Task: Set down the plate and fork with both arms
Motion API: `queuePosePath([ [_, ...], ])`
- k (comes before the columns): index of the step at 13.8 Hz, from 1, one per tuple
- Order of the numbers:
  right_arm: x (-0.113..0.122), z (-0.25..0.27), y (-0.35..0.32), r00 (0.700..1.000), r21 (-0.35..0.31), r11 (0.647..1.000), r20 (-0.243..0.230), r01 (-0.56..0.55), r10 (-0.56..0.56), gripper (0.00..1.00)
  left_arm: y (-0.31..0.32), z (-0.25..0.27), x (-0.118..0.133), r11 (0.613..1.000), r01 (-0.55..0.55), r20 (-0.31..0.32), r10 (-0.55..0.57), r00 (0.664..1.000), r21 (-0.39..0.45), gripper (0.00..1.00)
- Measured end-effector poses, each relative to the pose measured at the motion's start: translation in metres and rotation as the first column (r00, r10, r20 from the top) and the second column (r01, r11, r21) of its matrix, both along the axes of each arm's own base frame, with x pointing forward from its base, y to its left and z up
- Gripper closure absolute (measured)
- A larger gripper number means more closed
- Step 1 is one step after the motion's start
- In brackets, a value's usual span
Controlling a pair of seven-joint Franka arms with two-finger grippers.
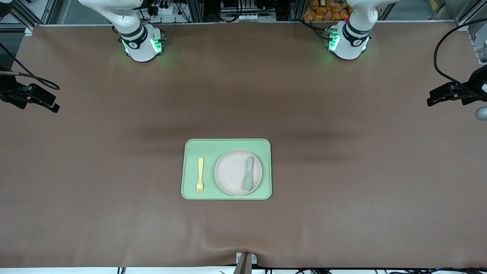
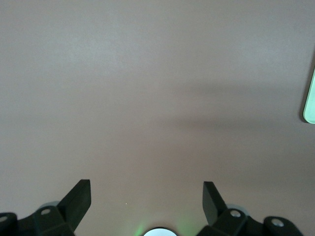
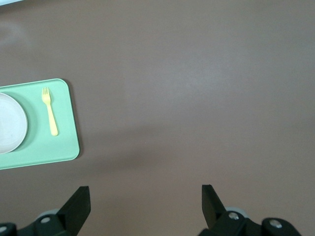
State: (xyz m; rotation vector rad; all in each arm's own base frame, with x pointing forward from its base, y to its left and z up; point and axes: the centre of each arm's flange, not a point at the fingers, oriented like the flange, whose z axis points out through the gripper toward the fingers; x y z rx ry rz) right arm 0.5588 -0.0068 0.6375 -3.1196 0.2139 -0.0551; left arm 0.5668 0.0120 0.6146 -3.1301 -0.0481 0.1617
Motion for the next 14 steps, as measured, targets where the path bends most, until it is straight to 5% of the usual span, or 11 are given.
queuePosePath([
  [14, -0.003, 0.0, -0.002, 1.0, -0.004, 1.0, -0.028, 0.004, -0.004, 0.0, -0.017, 0.006, -0.002, 1.0, 0.031, 0.009, -0.031, 0.999, -0.001, 0.0],
])
